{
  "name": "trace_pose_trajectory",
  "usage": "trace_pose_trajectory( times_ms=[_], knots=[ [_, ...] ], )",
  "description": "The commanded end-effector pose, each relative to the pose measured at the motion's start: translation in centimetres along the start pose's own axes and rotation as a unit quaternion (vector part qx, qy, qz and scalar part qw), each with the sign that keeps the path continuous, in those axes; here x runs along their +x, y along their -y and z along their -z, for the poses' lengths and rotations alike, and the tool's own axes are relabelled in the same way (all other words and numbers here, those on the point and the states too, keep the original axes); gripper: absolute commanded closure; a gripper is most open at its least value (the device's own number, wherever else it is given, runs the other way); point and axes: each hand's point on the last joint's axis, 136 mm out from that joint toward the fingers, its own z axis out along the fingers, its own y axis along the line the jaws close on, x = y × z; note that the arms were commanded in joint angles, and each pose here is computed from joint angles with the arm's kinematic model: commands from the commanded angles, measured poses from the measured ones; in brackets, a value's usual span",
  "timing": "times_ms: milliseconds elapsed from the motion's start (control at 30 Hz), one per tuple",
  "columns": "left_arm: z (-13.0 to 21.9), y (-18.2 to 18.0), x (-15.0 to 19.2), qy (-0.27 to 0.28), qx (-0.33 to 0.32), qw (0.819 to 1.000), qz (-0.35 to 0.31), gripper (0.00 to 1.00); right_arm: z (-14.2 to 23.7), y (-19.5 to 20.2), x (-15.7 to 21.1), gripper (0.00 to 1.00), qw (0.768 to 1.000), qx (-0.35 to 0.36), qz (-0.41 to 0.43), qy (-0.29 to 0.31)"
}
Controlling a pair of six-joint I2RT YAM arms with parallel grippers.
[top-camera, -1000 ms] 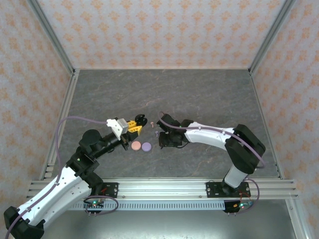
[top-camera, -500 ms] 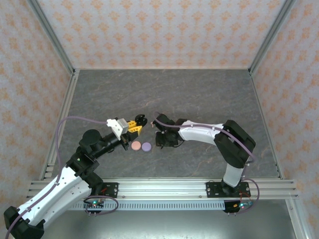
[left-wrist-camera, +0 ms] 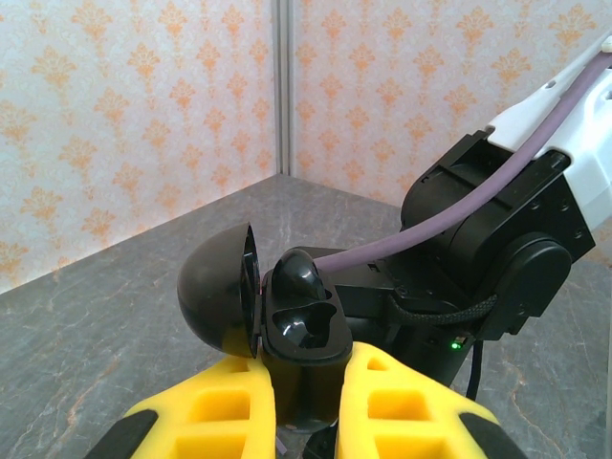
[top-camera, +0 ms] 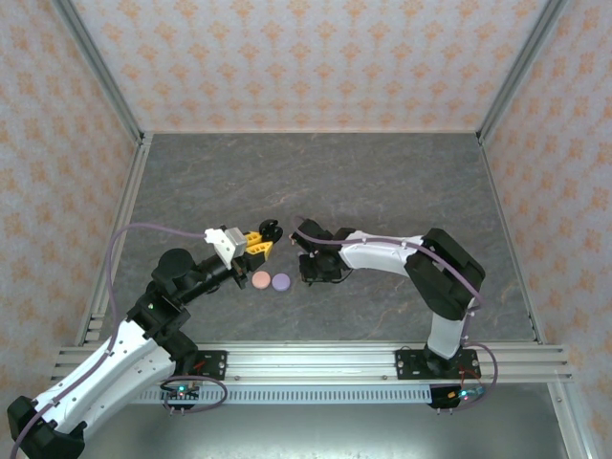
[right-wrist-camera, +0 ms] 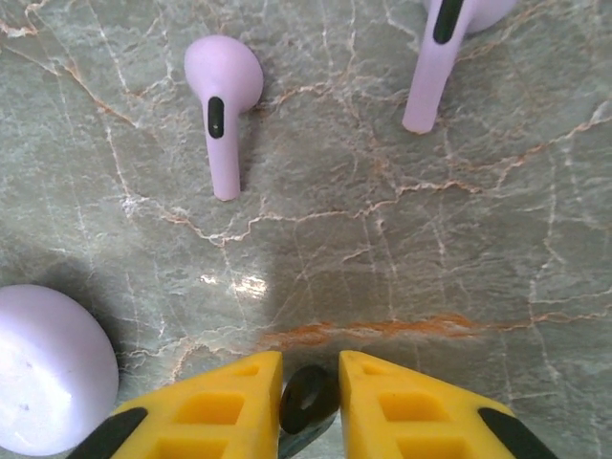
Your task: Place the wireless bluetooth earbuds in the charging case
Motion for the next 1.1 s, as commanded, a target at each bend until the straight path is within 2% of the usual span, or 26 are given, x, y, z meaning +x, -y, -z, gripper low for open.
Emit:
trace_pose_trajectory(
  times_ms=[0,267,433,533,700,867,967,1067],
  knots=[
    [0.0,-0.2,0.0,0.004,-0.008,1.000,-0.001,1.00,0.3,0.1,0.0,0.81,1.000,0.011,0.010,0.002],
    [-0.7,-0.4,0.7,0.003,-0.009,1.000,0.011,1.00,3.6,0.0,-1.7,0.84,0.997,-0.011,0.029,0.066],
    [-1.8,-0.5,1.8,-0.003,-0.002,1.000,0.027,1.00,8.3,0.0,-3.6,0.84,0.987,-0.048,0.046,0.144],
    [-2.6,-0.5,2.3,-0.004,0.005,0.999,0.038,1.00,12.2,-0.3,-5.0,0.84,0.973,-0.079,0.067,0.208],
    [-3.7,0.0,2.7,-0.009,0.026,0.999,0.047,1.00,19.8,-2.5,-6.4,0.84,0.927,-0.147,0.135,0.319],
    [-4.3,0.4,2.3,-0.007,0.045,0.998,0.050,1.00,26.7,-5.6,-6.0,0.84,0.863,-0.221,0.218,0.398],
    [-4.6,0.6,2.1,-0.006,0.053,0.997,0.053,1.00,28.8,-7.1,-5.8,0.84,0.835,-0.241,0.261,0.420],
    [-4.9,0.8,1.7,-0.003,0.060,0.997,0.057,1.00,29.4,-8.5,-5.5,0.84,0.818,-0.248,0.299,0.424]
  ],
)
